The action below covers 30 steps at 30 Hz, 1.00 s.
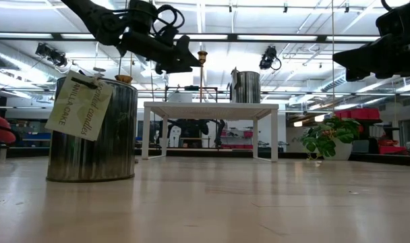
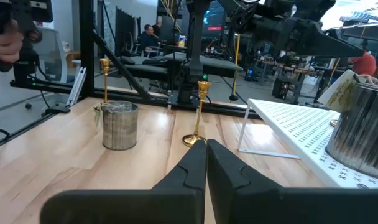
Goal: Pick & Place candle stick holders
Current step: Adjust the candle holder on the shelf
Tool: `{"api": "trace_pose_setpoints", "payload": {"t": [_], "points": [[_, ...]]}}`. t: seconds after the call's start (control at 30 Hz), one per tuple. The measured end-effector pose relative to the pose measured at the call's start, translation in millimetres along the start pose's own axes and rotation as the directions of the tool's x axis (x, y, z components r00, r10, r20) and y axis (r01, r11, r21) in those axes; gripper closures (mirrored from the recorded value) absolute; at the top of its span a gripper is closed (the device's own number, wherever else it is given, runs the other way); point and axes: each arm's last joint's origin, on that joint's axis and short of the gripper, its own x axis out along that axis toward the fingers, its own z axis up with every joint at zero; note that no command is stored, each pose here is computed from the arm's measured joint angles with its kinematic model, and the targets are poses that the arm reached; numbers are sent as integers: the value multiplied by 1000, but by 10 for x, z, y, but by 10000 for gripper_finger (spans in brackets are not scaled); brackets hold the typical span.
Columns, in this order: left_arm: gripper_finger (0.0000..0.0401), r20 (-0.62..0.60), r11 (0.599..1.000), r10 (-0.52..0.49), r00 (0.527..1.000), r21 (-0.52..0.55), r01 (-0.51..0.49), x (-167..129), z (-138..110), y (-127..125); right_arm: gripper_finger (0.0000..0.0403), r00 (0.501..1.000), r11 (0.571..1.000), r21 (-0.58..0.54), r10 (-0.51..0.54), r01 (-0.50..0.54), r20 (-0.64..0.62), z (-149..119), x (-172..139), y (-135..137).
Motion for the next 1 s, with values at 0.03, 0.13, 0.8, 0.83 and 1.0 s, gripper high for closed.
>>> {"api": "trace_pose_setpoints", "payload": {"t": [0.03, 0.13, 0.8, 0.83, 1.0], "points": [[135, -1, 1000, 2, 1000, -2, -2, 18, 10, 9, 385, 1000, 1000, 0, 0, 0, 0, 0, 0, 0], [131, 9, 999, 5, 1000, -33, -4, 91, 53, 47, 385, 1000, 1000, 0, 0, 0, 0, 0, 0, 0], [130, -24, 997, 7, 1000, -76, -9, 535, 20, 178, 385, 1000, 1000, 0, 0, 0, 0, 0, 0, 0], [131, -35, 997, 6, 999, -76, -9, 534, 10, 178, 385, 1000, 1000, 0, 0, 0, 0, 0, 0, 0], [130, -84, 995, -19, 996, -100, 11, 439, 66, 169, 385, 1000, 1000, 0, 0, 0, 0, 0, 0, 0]]}}
